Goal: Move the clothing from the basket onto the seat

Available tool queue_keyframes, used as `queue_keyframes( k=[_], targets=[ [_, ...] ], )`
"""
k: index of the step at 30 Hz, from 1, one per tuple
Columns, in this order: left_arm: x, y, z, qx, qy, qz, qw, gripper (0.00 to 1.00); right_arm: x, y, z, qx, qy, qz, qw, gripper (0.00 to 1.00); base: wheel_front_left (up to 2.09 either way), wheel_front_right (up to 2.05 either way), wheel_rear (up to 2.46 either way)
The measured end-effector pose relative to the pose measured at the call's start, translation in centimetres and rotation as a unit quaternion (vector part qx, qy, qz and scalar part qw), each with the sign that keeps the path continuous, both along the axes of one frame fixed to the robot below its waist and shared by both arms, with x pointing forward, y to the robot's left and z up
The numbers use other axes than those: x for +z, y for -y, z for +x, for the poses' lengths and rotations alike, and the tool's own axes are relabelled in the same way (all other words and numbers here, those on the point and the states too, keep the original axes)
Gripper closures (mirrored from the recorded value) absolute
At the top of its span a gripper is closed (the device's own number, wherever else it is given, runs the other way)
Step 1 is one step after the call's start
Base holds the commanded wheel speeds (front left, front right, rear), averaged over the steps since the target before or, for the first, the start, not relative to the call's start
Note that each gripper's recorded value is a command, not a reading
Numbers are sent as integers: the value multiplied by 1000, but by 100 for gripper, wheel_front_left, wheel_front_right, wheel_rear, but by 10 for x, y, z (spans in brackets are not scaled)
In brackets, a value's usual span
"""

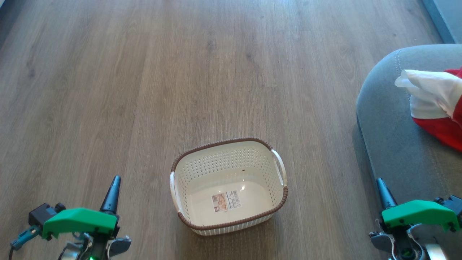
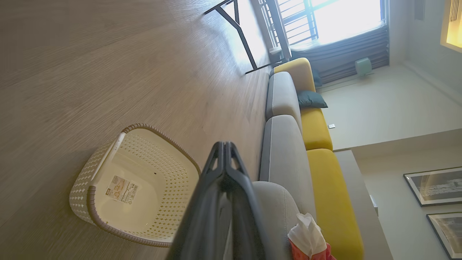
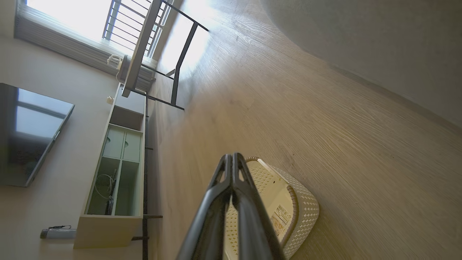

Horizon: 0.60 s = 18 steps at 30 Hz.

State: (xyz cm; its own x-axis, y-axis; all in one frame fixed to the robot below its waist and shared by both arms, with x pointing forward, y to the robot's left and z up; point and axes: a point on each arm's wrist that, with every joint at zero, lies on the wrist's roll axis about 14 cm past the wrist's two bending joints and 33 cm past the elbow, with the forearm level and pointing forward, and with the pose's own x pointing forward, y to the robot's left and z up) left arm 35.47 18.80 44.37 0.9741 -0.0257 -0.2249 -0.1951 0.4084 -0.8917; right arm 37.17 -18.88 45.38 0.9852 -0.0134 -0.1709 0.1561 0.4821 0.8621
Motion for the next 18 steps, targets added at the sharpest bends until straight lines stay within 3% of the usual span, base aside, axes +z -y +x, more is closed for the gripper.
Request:
queue_keyframes(
  k=[18],
  targets=[
    [13, 2, 10, 15, 20, -96, 995, 100, 4, 8, -2, -24, 8, 117, 993, 100, 0, 0, 0]
  ],
)
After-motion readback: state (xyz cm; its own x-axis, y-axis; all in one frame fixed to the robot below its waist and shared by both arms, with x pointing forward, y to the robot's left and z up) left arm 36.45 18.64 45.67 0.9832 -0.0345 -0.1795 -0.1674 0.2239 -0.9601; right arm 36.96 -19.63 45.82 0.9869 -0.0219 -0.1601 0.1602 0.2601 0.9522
